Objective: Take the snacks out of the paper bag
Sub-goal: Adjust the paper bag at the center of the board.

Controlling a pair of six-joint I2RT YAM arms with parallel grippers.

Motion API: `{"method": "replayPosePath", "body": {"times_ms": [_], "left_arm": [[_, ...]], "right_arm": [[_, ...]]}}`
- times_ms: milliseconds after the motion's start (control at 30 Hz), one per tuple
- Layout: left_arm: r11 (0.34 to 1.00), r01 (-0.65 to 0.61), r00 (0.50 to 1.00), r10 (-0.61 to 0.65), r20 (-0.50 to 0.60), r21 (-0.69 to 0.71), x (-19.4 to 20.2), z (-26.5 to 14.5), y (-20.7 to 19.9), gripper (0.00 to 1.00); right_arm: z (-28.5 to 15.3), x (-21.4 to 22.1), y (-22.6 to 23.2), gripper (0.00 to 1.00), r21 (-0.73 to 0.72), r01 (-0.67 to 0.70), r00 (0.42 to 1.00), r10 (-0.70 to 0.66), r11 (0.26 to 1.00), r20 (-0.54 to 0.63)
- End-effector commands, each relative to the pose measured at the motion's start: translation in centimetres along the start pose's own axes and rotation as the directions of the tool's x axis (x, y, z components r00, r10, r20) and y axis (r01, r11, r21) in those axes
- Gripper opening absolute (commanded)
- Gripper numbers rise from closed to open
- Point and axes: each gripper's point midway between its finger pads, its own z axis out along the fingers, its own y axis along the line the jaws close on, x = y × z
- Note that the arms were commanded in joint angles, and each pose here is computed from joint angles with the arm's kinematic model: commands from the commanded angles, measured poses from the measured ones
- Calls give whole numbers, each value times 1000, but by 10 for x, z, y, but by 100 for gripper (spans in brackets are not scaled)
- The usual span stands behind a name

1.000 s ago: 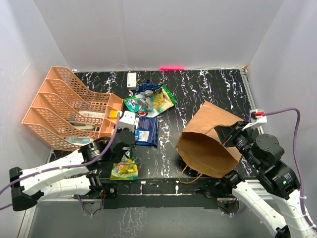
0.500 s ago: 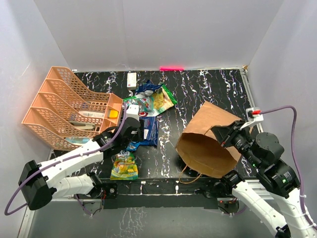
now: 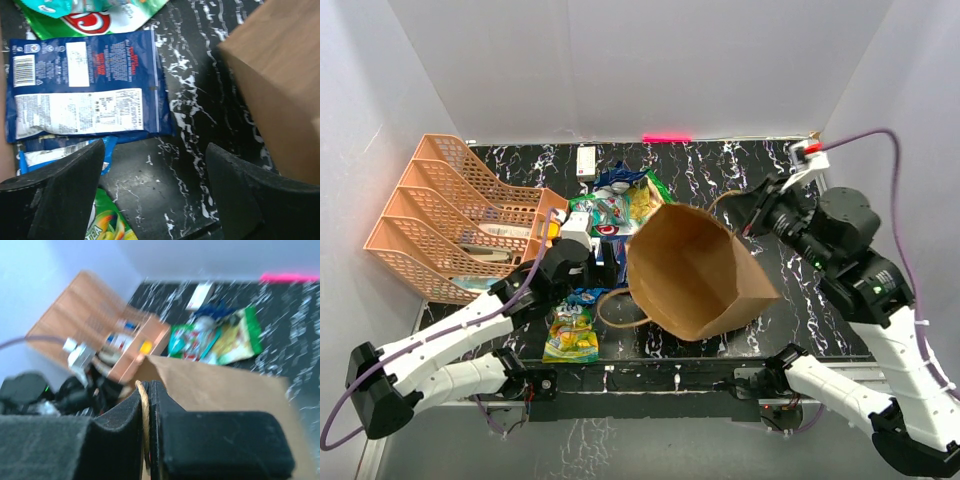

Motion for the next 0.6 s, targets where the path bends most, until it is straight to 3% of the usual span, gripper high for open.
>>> {"method": "replayPosePath", "body": {"times_ms": [0, 167, 400, 567], "left_arm": [[987, 73, 996, -78, 33, 145, -12, -20, -20, 84], [965, 86, 994, -101, 49, 248, -26, -38, -38, 92], [955, 61, 997, -74, 34, 291, -31, -41, -50, 96], [951, 73, 997, -77, 1, 302, -25, -35, -56, 98]], "right_arm": [[-21, -63, -44, 8, 326, 43, 972, -115, 944, 205], [-36, -52, -100, 8, 575, 59, 963, -199, 816, 183], [-46, -21, -132, 8, 683, 64, 976, -190, 727, 111], [-75, -26, -145, 8, 771, 44, 972, -206, 635, 115]]}}
